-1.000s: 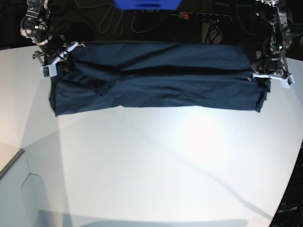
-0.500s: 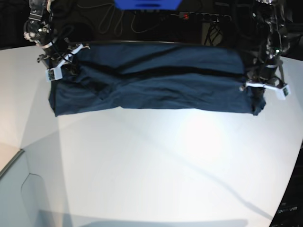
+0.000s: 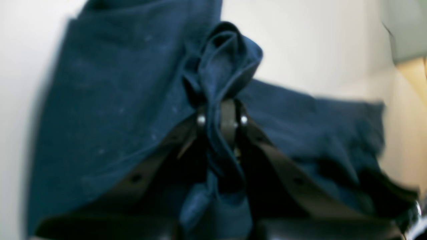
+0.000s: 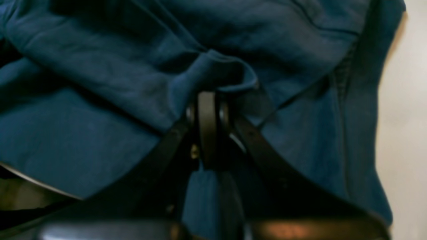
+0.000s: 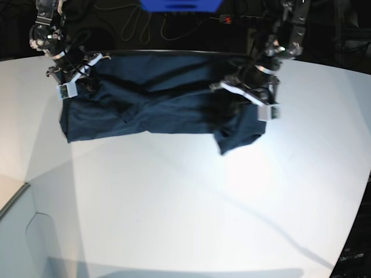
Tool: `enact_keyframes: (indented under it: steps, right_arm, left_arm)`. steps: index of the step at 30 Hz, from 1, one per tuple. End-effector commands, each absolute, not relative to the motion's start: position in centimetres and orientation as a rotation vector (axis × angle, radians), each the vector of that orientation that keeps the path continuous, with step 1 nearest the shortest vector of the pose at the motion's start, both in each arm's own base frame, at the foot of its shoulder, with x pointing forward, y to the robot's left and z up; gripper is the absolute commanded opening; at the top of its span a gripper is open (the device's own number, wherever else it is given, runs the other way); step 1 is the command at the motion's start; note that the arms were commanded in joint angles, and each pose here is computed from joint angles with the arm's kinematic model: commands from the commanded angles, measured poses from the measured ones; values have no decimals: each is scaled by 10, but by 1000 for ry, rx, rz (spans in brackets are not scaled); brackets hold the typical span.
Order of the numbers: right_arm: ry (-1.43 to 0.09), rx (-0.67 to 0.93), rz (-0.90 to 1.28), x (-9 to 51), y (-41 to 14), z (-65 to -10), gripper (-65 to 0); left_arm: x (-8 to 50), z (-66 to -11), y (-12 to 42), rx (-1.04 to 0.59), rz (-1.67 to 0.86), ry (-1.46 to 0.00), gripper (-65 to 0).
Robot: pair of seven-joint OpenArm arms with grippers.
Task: Layout the t-shirt on the table in an organized manner, then fold the t-shirt properly
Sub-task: 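Grasp the strip end with the left gripper and fold it toward the right gripper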
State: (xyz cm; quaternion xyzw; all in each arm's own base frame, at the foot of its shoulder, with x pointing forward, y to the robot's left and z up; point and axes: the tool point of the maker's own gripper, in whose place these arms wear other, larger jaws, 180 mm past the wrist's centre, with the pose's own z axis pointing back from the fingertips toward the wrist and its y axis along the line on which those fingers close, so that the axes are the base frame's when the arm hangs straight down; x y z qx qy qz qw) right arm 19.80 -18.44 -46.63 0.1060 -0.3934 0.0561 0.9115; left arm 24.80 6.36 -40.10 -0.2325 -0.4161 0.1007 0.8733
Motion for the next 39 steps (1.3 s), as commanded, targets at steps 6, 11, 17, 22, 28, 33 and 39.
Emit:
enact_keyframes:
  steps: [6, 11, 17, 22, 28, 33, 39]
  right_arm:
    - [-855, 224, 124, 206, -186, -456, -650]
    - [-855, 224, 124, 206, -186, -456, -650]
    - [-855, 223, 125, 206, -186, -456, -650]
    - [-854, 225, 129, 206, -186, -456, -650]
    - [-853, 220, 137, 206, -189, -455, -636]
    - [-854, 216, 142, 206, -191, -455, -510]
    - [-879, 207, 137, 216, -194, -449, -441]
  left_arm:
    - [252, -380, 2, -619, 70, -887, -650]
    - [247, -378, -21, -596, -52, -906, -650]
    - [246, -380, -39, -573, -124, -916, -650]
    - [247, -395, -45, -570, -120, -876, -650]
    - [239, -395, -70, -605, -211, -858, -599]
    - [235, -387, -76, -626, -249, -869, -346]
    - [239, -365, -76, -643, -258, -929, -307]
